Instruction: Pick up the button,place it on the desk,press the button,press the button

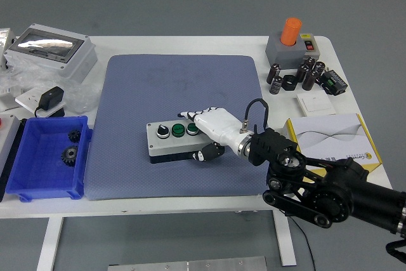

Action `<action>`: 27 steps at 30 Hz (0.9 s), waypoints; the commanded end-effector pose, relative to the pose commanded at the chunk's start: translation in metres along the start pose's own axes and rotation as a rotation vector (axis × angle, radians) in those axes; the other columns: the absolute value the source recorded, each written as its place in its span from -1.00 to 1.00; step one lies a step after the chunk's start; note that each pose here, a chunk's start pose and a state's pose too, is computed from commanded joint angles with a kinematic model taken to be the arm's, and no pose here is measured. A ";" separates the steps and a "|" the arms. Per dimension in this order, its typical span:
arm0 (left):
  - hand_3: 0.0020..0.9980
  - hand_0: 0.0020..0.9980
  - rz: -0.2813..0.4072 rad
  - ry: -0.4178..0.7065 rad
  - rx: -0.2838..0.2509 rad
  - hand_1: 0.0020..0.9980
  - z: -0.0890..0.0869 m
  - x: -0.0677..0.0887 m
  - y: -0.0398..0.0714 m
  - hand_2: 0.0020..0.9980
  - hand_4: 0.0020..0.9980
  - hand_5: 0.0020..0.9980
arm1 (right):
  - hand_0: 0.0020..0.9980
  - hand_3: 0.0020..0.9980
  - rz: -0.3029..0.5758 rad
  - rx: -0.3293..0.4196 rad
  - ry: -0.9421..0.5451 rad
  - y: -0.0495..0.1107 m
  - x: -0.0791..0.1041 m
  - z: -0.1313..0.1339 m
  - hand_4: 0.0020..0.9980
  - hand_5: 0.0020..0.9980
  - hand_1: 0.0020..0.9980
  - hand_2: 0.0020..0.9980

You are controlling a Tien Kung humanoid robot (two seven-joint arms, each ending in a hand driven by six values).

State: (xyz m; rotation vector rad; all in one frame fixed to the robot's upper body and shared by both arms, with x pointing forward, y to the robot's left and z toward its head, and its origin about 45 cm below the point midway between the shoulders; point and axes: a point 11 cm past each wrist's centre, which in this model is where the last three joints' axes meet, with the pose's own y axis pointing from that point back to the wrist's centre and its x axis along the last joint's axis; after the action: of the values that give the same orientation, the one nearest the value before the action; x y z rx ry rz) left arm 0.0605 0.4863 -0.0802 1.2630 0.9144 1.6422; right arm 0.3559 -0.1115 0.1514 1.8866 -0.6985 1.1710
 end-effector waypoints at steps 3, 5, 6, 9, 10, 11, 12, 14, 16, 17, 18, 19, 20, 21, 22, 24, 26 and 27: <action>0.58 0.48 0.001 0.000 -0.001 0.45 -0.001 0.000 0.000 0.38 0.79 0.25 | 0.64 0.85 -0.002 -0.003 -0.024 0.004 0.004 0.003 0.68 -0.53 0.58 0.65; 0.58 0.48 0.002 0.000 -0.001 0.45 -0.001 0.001 0.000 0.38 0.79 0.23 | 0.61 0.86 -0.008 -0.006 -0.045 0.006 0.005 0.006 0.71 -0.51 0.58 0.65; 0.58 0.48 0.002 0.000 -0.002 0.45 -0.001 0.001 0.000 0.38 0.79 0.23 | 0.61 0.86 -0.013 -0.007 -0.056 0.007 0.005 0.007 0.71 -0.51 0.58 0.65; 0.58 0.48 0.004 0.000 0.000 0.45 -0.001 0.001 0.000 0.38 0.79 0.23 | 0.61 0.86 -0.017 -0.011 -0.077 0.010 0.006 0.009 0.71 -0.51 0.58 0.65; 0.58 0.48 0.004 -0.001 0.001 0.46 -0.002 0.001 0.000 0.38 0.78 0.23 | 0.59 0.87 -0.016 -0.012 -0.080 0.011 0.007 0.010 0.73 -0.48 0.58 0.66; 0.58 0.48 0.004 -0.001 0.001 0.46 -0.002 0.001 0.000 0.38 0.78 0.23 | 0.59 0.87 -0.013 -0.012 -0.082 0.011 0.007 0.010 0.73 -0.48 0.58 0.66; 0.58 0.48 0.004 -0.001 0.001 0.46 -0.002 0.001 0.000 0.38 0.78 0.23 | 0.59 0.87 -0.010 -0.012 -0.081 0.012 0.008 0.010 0.73 -0.48 0.58 0.66; 0.58 0.48 0.004 -0.001 0.001 0.46 -0.002 0.002 0.000 0.38 0.78 0.23 | 0.59 0.87 -0.005 -0.012 -0.081 0.012 0.008 0.010 0.73 -0.48 0.58 0.66; 0.58 0.48 0.004 -0.002 0.000 0.46 -0.002 0.002 0.000 0.38 0.78 0.23 | 0.57 0.87 0.001 -0.013 -0.078 0.012 0.009 0.011 0.75 -0.45 0.57 0.66; 0.58 0.48 0.004 -0.002 -0.001 0.46 -0.002 0.002 0.000 0.38 0.78 0.23 | 0.57 0.87 0.004 -0.013 -0.077 0.013 0.010 0.011 0.75 -0.45 0.57 0.66; 0.58 0.48 0.004 -0.002 -0.001 0.46 -0.002 0.002 0.000 0.38 0.78 0.23 | 0.57 0.87 0.007 -0.012 -0.075 0.013 0.012 0.011 0.75 -0.45 0.57 0.66; 0.58 0.48 0.004 -0.002 -0.001 0.46 -0.002 0.002 0.000 0.38 0.78 0.23 | 0.57 0.87 0.008 -0.010 -0.073 0.013 0.013 0.011 0.75 -0.45 0.57 0.66; 0.58 0.48 0.005 -0.002 0.000 0.46 -0.002 0.002 0.000 0.38 0.78 0.23 | 0.57 0.87 0.004 -0.009 -0.072 0.013 0.014 0.011 0.75 -0.45 0.57 0.66; 0.58 0.48 0.005 -0.002 0.000 0.46 -0.002 0.002 0.000 0.38 0.78 0.23 | 0.57 0.87 -0.001 -0.008 -0.071 0.013 0.015 0.010 0.75 -0.45 0.57 0.66; 0.58 0.48 0.006 -0.002 0.001 0.46 -0.002 0.002 0.000 0.38 0.78 0.21 | 0.57 0.89 -0.008 -0.007 -0.071 0.013 0.015 0.010 0.75 -0.46 0.57 0.68; 0.58 0.48 0.005 -0.003 0.000 0.46 -0.002 0.003 0.000 0.38 0.78 0.21 | 0.57 0.89 -0.023 -0.007 -0.073 0.013 0.015 0.010 0.75 -0.46 0.57 0.68; 0.58 0.48 0.004 -0.003 -0.001 0.46 -0.002 0.003 0.000 0.38 0.78 0.21 | 0.57 0.89 -0.032 -0.010 -0.072 0.013 0.015 0.010 0.75 -0.46 0.57 0.68; 0.58 0.48 0.003 -0.003 -0.001 0.46 -0.001 0.003 0.000 0.38 0.78 0.21 | 0.57 0.89 -0.036 -0.011 -0.071 0.013 0.015 0.011 0.75 -0.46 0.57 0.68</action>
State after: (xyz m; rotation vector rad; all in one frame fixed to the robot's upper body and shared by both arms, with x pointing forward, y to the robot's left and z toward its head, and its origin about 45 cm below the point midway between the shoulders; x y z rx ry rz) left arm 0.0586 0.4889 -0.0792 1.2668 0.9104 1.6421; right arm 0.3571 -0.1283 0.1664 1.9314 -0.7052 1.0801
